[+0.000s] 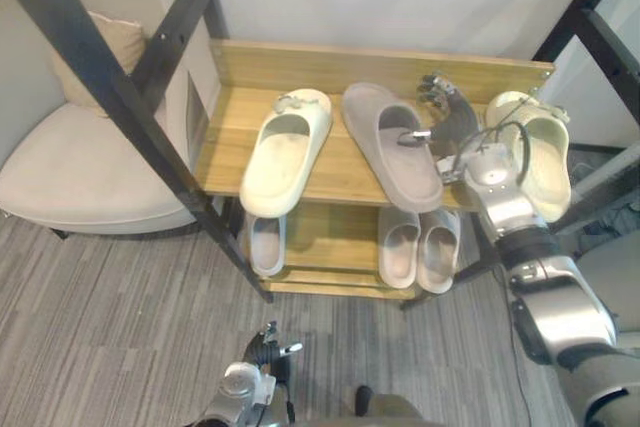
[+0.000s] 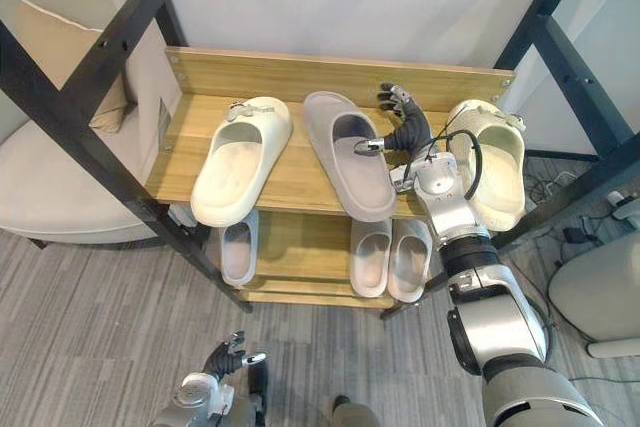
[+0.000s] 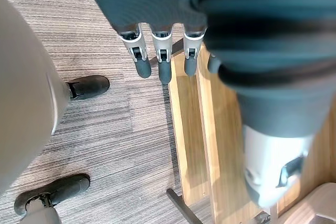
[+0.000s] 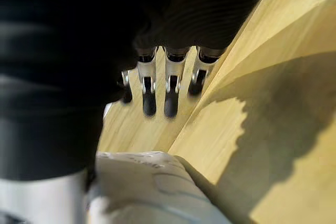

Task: Organize the slippers on the shoe rack

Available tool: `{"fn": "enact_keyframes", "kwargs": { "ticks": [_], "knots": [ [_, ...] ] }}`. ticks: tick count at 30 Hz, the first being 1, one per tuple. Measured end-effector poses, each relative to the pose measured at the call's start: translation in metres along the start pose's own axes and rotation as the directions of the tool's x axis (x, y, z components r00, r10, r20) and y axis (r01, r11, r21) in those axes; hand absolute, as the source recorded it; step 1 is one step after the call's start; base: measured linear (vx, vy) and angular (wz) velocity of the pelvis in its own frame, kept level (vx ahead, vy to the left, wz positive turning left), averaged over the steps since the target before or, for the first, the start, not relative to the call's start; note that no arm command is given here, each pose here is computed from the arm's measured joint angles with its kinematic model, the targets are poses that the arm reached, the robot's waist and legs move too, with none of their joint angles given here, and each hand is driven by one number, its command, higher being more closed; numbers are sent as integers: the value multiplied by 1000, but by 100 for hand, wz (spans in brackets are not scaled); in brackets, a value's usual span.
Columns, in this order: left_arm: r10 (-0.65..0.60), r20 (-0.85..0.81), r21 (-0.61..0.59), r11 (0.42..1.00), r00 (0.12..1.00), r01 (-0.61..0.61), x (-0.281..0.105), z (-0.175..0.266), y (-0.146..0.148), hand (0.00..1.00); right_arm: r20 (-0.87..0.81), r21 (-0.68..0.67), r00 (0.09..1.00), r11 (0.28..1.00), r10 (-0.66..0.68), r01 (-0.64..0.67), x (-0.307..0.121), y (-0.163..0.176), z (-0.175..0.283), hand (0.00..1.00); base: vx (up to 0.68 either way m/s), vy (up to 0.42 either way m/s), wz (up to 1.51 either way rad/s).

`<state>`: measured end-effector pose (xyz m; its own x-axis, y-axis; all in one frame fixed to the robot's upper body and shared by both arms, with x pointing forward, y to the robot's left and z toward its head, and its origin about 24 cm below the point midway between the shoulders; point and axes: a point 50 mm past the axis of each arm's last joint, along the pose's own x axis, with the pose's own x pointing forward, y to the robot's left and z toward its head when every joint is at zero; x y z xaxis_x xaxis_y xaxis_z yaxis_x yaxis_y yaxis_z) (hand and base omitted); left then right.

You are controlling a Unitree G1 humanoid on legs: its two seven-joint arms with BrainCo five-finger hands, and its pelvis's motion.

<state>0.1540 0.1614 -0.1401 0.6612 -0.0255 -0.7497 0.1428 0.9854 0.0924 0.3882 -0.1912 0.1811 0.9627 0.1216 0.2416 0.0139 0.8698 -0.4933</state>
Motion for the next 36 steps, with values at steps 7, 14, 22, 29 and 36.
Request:
{"fn": "enact_keyframes", "kwargs": {
  "ticks": [7, 14, 22, 29, 36],
  "knots": [
    [0, 2, 0, 1000, 1000, 0, 0, 0, 0, 0, 5, -2, 1000, 1000, 12, -12, 0, 2, 1, 100, -27, -8, 2],
    [1, 1, -1, 1000, 1000, -1, 0, 0, 0, 0, 40, 24, 999, 999, 22, -23, -8, 8, 1, 100, -29, -9, 5],
    [2, -1, 1, 1000, 1000, -2, 0, 0, 0, 0, 109, 87, 994, 996, -3, -6, -40, 14, -2, 100, 0, 0, 0],
    [-2, -7, 19, 1000, 1000, 2, 0, -1, 0, 0, 158, 156, 984, 986, -78, 53, -61, 13, 3, 100, -7, 2, -8],
    [-7, -19, 39, 999, 1000, 8, 0, -4, -1, 0, 271, 209, 952, 974, -141, 85, -87, 12, 21, 100, -61, 4, -3]
  ]
}}
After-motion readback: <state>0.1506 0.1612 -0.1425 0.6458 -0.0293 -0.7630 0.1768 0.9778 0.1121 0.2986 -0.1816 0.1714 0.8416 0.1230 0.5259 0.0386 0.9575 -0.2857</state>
